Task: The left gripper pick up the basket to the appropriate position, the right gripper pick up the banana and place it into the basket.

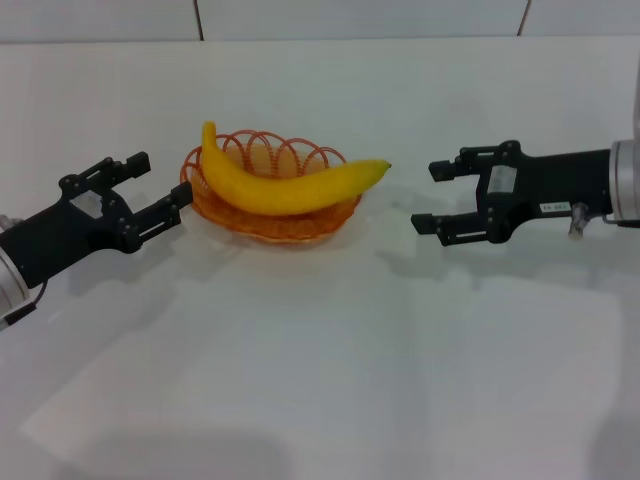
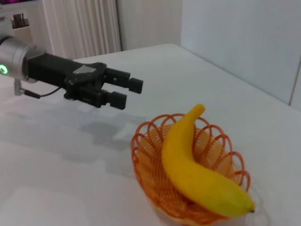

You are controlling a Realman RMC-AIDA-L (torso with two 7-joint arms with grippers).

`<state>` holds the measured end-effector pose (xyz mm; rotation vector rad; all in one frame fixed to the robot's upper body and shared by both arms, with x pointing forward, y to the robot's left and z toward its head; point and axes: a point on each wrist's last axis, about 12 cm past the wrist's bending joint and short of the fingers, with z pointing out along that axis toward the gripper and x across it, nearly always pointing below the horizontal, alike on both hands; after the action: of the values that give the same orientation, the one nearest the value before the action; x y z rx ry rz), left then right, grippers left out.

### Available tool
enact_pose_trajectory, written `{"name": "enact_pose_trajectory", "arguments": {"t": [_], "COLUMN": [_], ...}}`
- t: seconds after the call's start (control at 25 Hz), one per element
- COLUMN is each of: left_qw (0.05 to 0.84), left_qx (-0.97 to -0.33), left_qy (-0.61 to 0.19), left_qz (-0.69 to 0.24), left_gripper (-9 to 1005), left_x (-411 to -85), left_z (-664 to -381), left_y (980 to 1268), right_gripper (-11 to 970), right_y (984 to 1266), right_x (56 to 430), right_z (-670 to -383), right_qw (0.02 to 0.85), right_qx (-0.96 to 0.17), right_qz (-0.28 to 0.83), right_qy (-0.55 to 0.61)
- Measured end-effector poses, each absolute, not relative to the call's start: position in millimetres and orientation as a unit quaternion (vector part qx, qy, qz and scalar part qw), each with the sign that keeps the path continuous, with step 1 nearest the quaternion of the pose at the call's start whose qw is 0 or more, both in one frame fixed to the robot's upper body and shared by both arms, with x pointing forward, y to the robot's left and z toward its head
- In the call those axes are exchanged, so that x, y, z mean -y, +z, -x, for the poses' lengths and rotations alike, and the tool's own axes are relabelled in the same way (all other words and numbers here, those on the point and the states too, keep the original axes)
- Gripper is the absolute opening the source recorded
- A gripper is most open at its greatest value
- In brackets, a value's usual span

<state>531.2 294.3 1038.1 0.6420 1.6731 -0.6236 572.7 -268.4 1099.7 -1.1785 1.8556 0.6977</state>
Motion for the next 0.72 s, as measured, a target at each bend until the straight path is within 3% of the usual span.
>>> {"name": "enact_pose_trajectory", "arguments": {"t": [0.72], "left_qw": [0.581], "left_qx": [-0.718], "left_qy": [-0.264], "left_qz": [-0.279], "left_gripper": [739], "left_x": [-294.2], "left_z": [-530.5], "left_y": [1036.8], "right_gripper": [776], "right_y": [1093.8], "right_x": [270.2], "right_z": [-570.0], "right_qw": [0.403], "right_qx": [-0.740], "right_qz": [0.459], "right_qy": [0.281]}}
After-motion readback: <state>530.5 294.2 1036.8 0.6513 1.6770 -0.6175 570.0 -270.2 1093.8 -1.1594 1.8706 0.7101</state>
